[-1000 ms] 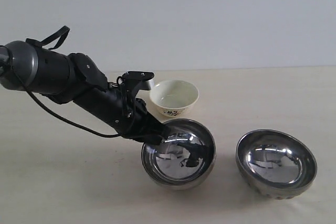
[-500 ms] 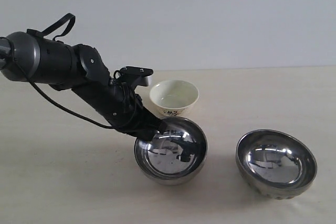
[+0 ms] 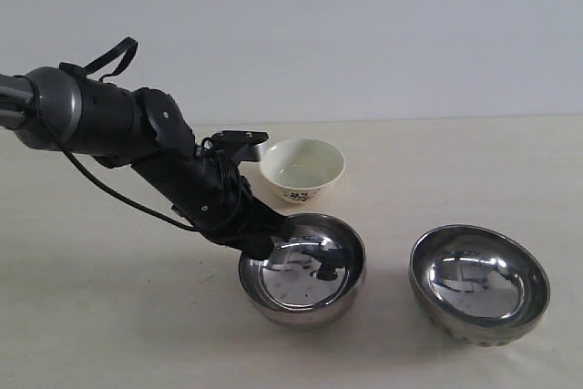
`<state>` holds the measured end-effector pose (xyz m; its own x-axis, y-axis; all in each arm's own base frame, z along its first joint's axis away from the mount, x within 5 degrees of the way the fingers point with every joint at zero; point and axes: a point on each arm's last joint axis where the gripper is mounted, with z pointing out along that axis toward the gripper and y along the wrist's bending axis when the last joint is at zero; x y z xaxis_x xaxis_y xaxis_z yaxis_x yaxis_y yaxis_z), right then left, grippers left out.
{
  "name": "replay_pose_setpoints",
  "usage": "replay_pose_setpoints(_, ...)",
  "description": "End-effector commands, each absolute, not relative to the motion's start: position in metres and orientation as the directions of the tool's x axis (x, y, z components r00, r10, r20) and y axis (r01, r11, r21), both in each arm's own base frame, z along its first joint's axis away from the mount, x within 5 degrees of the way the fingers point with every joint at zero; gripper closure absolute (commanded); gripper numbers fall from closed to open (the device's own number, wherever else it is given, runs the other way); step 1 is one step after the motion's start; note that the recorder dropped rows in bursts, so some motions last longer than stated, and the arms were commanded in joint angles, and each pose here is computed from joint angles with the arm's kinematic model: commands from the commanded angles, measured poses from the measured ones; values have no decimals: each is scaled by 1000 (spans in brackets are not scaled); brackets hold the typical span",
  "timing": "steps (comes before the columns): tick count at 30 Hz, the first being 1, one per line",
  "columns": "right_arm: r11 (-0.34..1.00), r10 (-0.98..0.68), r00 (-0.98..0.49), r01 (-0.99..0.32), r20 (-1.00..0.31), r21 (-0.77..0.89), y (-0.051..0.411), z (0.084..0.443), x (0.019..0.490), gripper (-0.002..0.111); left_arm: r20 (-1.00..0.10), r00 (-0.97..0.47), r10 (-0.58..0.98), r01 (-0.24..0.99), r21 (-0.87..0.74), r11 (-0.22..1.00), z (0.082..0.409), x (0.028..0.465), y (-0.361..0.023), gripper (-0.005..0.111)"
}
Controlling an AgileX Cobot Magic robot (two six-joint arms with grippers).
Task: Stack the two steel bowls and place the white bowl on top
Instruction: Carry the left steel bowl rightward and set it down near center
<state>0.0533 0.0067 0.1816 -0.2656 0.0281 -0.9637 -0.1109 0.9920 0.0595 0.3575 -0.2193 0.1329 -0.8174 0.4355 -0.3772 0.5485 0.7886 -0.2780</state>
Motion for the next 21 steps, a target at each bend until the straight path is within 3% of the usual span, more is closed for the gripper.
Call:
replay_pose_setpoints(1, 992, 27, -255, -108, -966, 57, 6, 182, 53, 108, -403, -802, 441, 562, -258, 786, 131, 360, -221, 103)
replay_pose_setpoints(5, 992, 27, -255, -108, -966, 57, 6, 182, 53, 108, -416, -798, 437, 563, -254, 786, 135, 361, -221, 98)
replay_pose_setpoints(9, 992, 27, -255, -108, -966, 57, 6, 182, 53, 108, -421, -789, 447, 574, -247, 781, 136, 361, -221, 64)
replay_pose_setpoints(11, 992, 27, -255, -108, -966, 57, 6, 182, 53, 108, -431, -781, 453, 582, -238, 777, 136, 362, -221, 56)
replay_pose_setpoints(17, 992, 27, -255, -108, -966, 57, 6, 182, 53, 108, -467, -766, 442, 585, -219, 781, 141, 364, -221, 55)
replay_pose_setpoints(21, 992, 27, -255, -108, -966, 57, 6, 182, 53, 108, -524, -724, 448, 613, -192, 766, 163, 364, -220, 55)
